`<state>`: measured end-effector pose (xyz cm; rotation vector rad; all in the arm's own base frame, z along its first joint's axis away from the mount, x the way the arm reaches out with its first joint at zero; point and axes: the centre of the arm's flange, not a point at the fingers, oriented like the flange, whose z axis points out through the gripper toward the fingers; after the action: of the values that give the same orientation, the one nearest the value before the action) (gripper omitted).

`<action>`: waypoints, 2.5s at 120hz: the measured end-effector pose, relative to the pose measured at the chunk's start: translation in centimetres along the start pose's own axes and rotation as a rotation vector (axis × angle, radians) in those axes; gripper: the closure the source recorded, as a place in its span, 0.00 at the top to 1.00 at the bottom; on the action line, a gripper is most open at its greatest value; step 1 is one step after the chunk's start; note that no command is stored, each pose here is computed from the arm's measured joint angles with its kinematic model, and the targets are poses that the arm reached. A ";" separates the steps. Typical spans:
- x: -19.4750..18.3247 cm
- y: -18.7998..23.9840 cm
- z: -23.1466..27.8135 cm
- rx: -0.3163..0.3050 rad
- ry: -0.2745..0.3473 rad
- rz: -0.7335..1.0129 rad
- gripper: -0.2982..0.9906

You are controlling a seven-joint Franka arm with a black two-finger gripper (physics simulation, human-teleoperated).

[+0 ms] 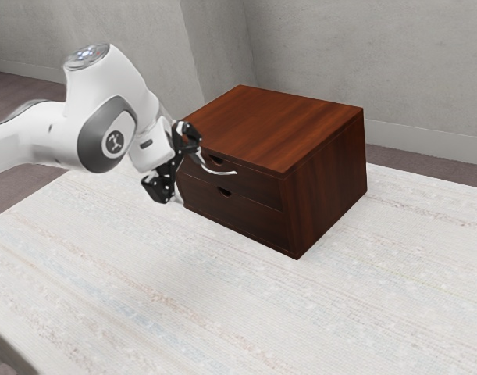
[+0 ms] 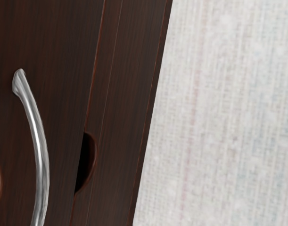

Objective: Pull the drawer handle with one arm to open the drawer

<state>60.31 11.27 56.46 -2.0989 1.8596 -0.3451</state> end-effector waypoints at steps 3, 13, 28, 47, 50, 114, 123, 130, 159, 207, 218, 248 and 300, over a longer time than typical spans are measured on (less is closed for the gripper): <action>0.2 -0.1 0.1 0.000 0.002 0.004 0.77; 1.1 -0.3 0.4 0.000 0.009 0.020 0.77; 1.9 -0.8 0.9 0.001 0.016 0.037 0.77; 0.3 -0.9 1.2 -0.001 0.006 0.019 0.77; 0.2 -0.9 1.2 -0.001 0.005 0.018 0.77; 0.3 -1.1 3.3 -0.020 0.009 0.024 0.77; 0.3 -1.1 3.3 -0.019 0.008 0.024 0.77; 0.3 -1.0 3.2 -0.020 0.008 0.024 0.77; 0.3 -0.9 2.8 -0.016 0.008 0.015 0.60; 0.3 0.9 1.1 -0.013 0.004 -0.005 0.45; 0.3 1.2 0.9 -0.014 0.002 -0.011 0.41; -0.1 2.9 -0.2 -0.013 -0.005 -0.032 0.31; -0.5 5.4 -1.2 -0.009 -0.022 -0.052 0.24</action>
<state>54.84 11.14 55.47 -2.1515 1.8003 -0.3251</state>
